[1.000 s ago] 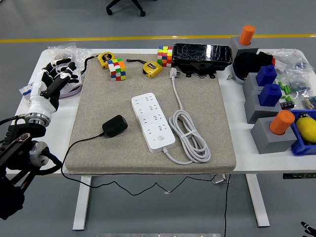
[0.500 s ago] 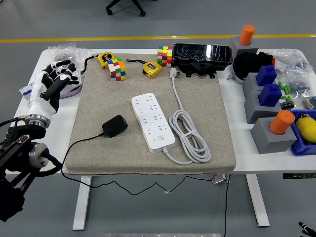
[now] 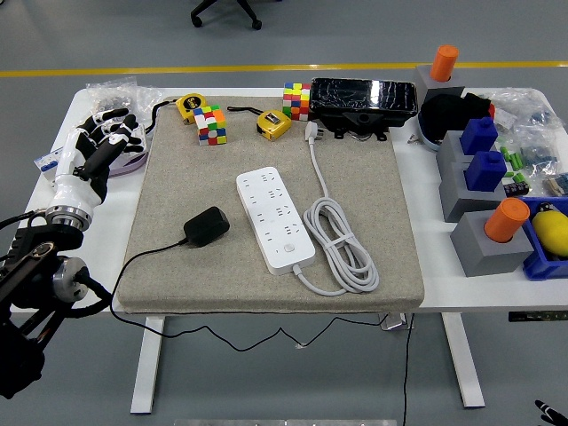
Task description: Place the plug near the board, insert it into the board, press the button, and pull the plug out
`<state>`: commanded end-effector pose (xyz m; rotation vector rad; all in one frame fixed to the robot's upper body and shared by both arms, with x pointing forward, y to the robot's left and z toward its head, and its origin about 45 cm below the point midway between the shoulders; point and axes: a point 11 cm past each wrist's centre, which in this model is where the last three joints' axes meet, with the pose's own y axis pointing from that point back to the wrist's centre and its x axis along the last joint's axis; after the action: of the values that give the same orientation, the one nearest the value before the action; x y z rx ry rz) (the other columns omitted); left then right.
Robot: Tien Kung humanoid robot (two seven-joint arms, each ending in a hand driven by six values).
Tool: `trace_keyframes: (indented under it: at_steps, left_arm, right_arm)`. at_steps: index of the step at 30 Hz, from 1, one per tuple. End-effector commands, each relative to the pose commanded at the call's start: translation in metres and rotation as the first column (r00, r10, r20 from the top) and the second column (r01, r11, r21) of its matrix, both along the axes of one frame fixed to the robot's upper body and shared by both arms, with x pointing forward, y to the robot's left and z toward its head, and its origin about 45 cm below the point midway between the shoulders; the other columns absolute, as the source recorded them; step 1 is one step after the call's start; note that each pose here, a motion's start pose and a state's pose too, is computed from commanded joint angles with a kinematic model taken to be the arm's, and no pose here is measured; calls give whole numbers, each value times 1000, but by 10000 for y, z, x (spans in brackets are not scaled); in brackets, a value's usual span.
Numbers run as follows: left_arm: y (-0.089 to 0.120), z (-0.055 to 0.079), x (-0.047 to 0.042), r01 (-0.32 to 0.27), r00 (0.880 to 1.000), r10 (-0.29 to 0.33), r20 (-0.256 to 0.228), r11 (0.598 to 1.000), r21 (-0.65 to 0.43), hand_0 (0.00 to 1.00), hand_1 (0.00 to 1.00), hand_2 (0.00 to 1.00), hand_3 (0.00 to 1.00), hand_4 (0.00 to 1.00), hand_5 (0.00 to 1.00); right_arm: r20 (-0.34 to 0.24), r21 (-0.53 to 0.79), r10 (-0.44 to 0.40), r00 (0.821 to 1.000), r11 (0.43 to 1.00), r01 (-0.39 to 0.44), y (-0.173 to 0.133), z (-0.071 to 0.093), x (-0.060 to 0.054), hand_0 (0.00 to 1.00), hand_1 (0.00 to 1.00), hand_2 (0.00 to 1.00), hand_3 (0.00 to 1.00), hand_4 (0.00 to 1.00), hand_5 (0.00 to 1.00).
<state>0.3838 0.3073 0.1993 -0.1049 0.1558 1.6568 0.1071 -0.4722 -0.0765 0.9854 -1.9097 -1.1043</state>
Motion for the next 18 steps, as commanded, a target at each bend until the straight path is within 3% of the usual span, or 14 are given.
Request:
trace_keyframes:
  at_steps: [18]
  left_arm:
    - [-17,21,15,10,1000,-10,-1,1000,4,375,391,490,544,704,209]
  right_arm:
    - [-2,-8,19,1000,1000,-19,-25,21,39,529,630,625,552,890,413]
